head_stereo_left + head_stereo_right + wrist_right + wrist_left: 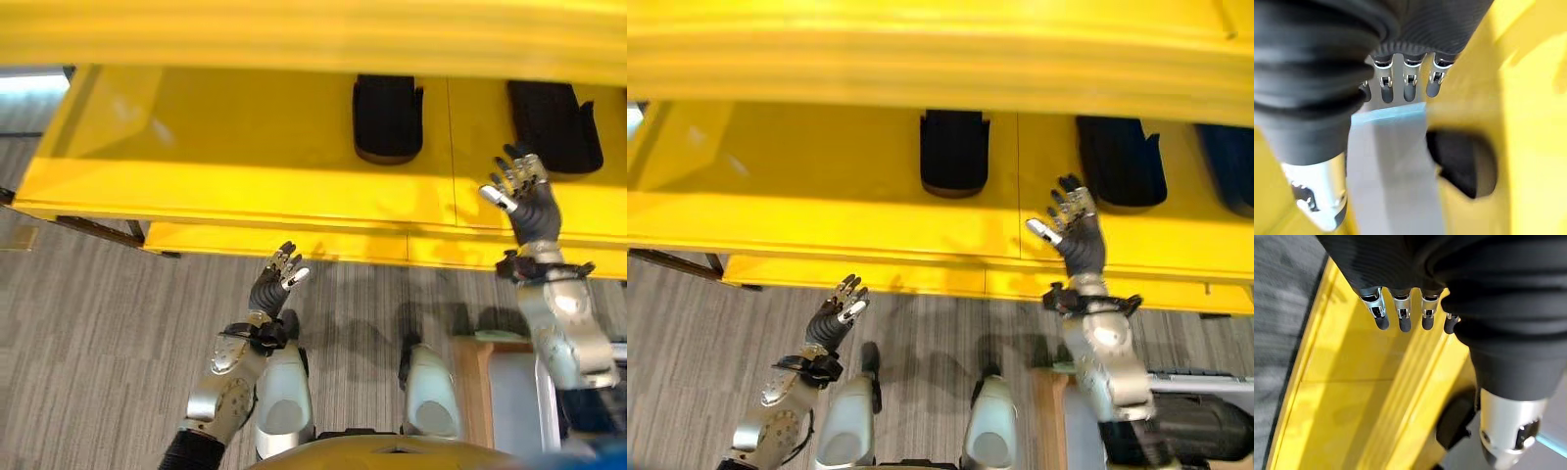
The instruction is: Move parts from the plastic box to the shelf.
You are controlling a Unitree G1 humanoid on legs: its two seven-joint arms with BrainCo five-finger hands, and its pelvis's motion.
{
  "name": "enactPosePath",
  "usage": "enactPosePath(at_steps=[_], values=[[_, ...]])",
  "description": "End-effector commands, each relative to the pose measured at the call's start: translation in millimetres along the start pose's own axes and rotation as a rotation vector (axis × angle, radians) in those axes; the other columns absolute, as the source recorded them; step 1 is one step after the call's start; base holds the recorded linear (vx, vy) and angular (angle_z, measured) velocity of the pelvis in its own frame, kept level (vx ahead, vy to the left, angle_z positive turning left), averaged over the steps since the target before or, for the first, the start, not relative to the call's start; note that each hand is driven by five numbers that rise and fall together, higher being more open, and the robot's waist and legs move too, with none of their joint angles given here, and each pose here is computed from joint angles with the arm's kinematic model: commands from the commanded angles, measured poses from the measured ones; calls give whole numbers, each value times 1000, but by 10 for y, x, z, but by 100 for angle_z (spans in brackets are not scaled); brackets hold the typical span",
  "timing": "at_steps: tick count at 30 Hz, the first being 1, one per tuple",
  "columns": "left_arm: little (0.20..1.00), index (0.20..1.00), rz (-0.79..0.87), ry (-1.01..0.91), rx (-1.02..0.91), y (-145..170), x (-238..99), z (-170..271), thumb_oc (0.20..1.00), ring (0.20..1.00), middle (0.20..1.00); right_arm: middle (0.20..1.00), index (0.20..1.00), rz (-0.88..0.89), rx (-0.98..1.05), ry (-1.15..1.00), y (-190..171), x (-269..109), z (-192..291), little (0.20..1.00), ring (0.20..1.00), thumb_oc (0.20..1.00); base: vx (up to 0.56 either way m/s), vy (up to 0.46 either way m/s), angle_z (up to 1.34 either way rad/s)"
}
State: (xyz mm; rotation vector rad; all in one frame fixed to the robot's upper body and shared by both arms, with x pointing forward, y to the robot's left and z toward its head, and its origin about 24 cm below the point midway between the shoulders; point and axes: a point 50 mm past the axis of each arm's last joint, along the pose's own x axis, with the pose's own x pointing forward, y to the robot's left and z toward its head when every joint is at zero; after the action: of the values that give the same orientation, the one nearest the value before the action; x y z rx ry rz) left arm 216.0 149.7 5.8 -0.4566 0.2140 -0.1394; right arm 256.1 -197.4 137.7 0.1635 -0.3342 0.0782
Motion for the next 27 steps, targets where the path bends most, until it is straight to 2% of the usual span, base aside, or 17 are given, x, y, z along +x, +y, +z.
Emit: enactPosePath(at_steps=[1, 11, 14, 18, 23, 27], values=[[1000, 1000, -24, -87, 30, 63, -18, 199, 1000, 1000, 1000, 1000, 1000, 58, 12, -142, 60, 21, 226, 1000, 1000, 1000, 127, -4, 12], [1000, 1000, 41, -140, -15, 142, -17, 191, 1000, 1000, 1000, 1000, 1000, -59, 144, 1, -6, -382, -171, 1000, 1000, 1000, 121, 4, 8], [1000, 1000, 152, -182, -19, 321, -63, 210, 1000, 1000, 1000, 1000, 1000, -186, 128, 52, -127, -514, -342, 1000, 1000, 1000, 49, 13, 1], [1000, 1000, 297, -253, 4, 589, -215, 323, 1000, 1000, 1000, 1000, 1000, -299, 45, 39, -309, -627, -315, 1000, 1000, 1000, -15, 18, -21], [1000, 1000, 384, -362, 28, 729, -274, 538, 1000, 1000, 1000, 1000, 1000, -378, 28, 16, -401, -637, -313, 1000, 1000, 1000, -88, -4, -23], [1000, 1000, 362, -422, 9, 655, -222, 630, 1000, 1000, 1000, 1000, 1000, -381, 17, -17, -395, -576, -266, 1000, 1000, 1000, -85, -63, -38]])
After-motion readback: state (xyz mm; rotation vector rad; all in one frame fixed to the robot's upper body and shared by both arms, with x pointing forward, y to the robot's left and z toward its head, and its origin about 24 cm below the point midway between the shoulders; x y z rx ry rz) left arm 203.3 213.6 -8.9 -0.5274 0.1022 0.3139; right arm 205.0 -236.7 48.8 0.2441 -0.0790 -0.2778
